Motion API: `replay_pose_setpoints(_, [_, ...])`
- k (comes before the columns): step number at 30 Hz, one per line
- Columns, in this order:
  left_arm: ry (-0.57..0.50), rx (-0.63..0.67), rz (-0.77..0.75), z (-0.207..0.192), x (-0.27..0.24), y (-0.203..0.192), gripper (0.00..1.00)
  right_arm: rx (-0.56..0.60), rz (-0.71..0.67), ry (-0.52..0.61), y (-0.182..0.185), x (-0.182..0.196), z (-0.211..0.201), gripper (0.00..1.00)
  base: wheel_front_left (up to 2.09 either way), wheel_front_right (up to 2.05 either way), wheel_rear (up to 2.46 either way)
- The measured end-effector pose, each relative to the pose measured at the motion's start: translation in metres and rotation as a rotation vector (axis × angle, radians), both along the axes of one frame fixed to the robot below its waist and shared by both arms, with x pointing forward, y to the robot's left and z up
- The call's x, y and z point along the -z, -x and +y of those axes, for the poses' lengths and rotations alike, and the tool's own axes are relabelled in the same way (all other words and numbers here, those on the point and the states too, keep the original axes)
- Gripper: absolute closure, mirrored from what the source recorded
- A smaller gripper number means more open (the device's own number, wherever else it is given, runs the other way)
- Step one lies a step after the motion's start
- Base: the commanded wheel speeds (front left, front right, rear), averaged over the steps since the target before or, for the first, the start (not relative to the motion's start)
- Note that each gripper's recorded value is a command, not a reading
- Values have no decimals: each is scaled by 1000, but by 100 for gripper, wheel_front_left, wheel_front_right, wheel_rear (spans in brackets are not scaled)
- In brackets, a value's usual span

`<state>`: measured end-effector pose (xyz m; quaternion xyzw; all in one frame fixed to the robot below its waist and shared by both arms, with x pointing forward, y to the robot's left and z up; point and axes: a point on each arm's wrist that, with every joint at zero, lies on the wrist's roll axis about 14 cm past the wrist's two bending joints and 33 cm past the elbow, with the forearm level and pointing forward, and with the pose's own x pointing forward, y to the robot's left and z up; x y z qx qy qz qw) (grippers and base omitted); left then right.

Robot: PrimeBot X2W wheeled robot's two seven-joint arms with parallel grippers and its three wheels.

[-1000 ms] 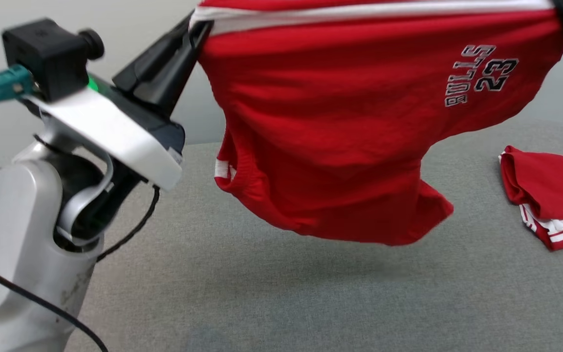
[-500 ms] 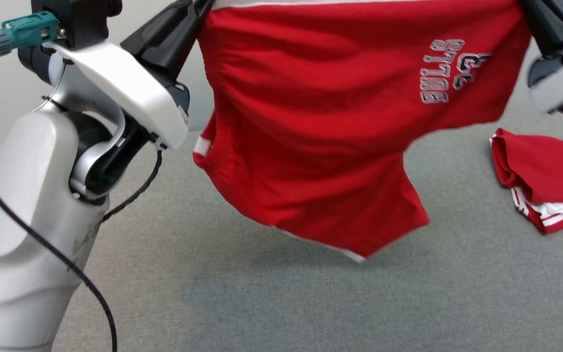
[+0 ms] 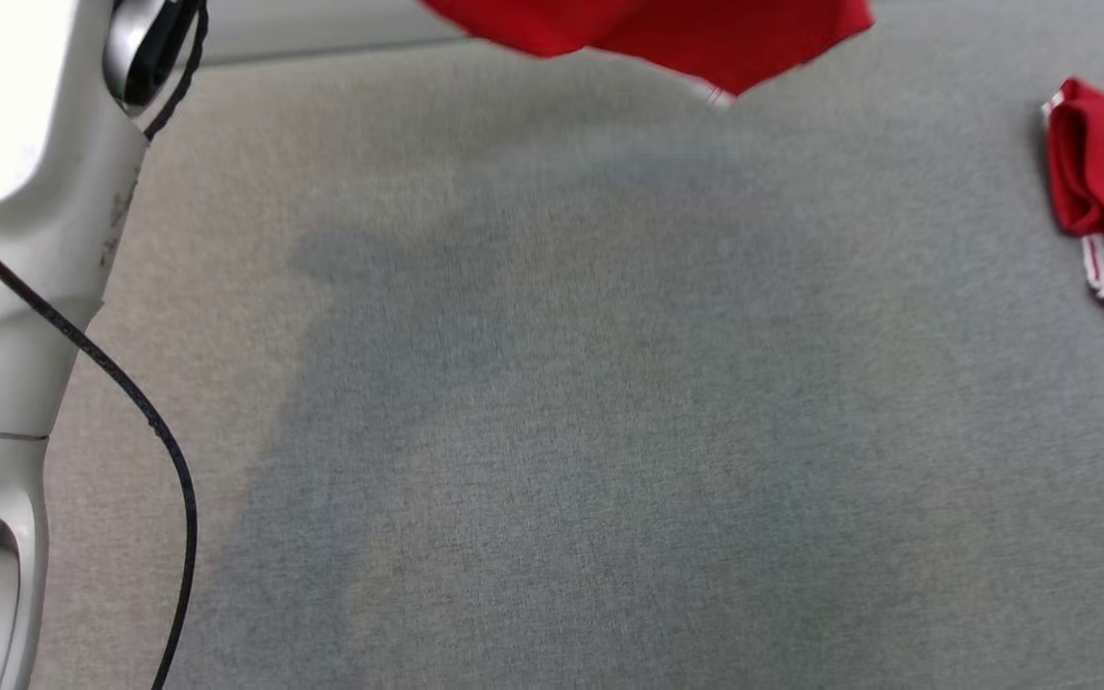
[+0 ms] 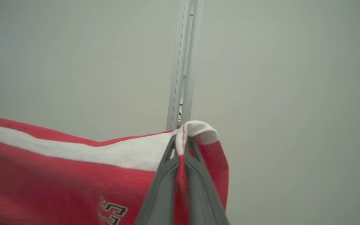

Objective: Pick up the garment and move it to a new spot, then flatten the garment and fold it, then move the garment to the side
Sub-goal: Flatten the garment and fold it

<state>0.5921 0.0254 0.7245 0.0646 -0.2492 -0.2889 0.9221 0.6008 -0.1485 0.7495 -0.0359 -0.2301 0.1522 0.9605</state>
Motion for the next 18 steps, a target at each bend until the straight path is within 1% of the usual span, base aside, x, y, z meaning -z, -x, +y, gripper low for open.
replay_pose_setpoints(2, [-15, 5, 55, -2, 32, -13, 100, -1, 57, 14, -12, 41, 5, 100, 0, 0, 0])
replay_pose_setpoints(5, [2, 30, 118, -6, 71, -21, 100, 2, 124, 36, -23, 91, 7, 100, 0, 0, 0])
replay_pose_setpoints(10, [-6, 81, 281, -14, 160, -12, 100, 6, 263, 30, -25, 176, 4, 100, 0, 0, 0])
replay_pose_setpoints(14, [-12, 102, 388, -10, 211, 11, 100, 14, 332, 11, -11, 216, -3, 100, 0, 0, 0])
replay_pose_setpoints(18, [-9, 120, 462, -6, 238, 46, 100, 43, 368, -16, 14, 234, -19, 100, 0, 0, 0])
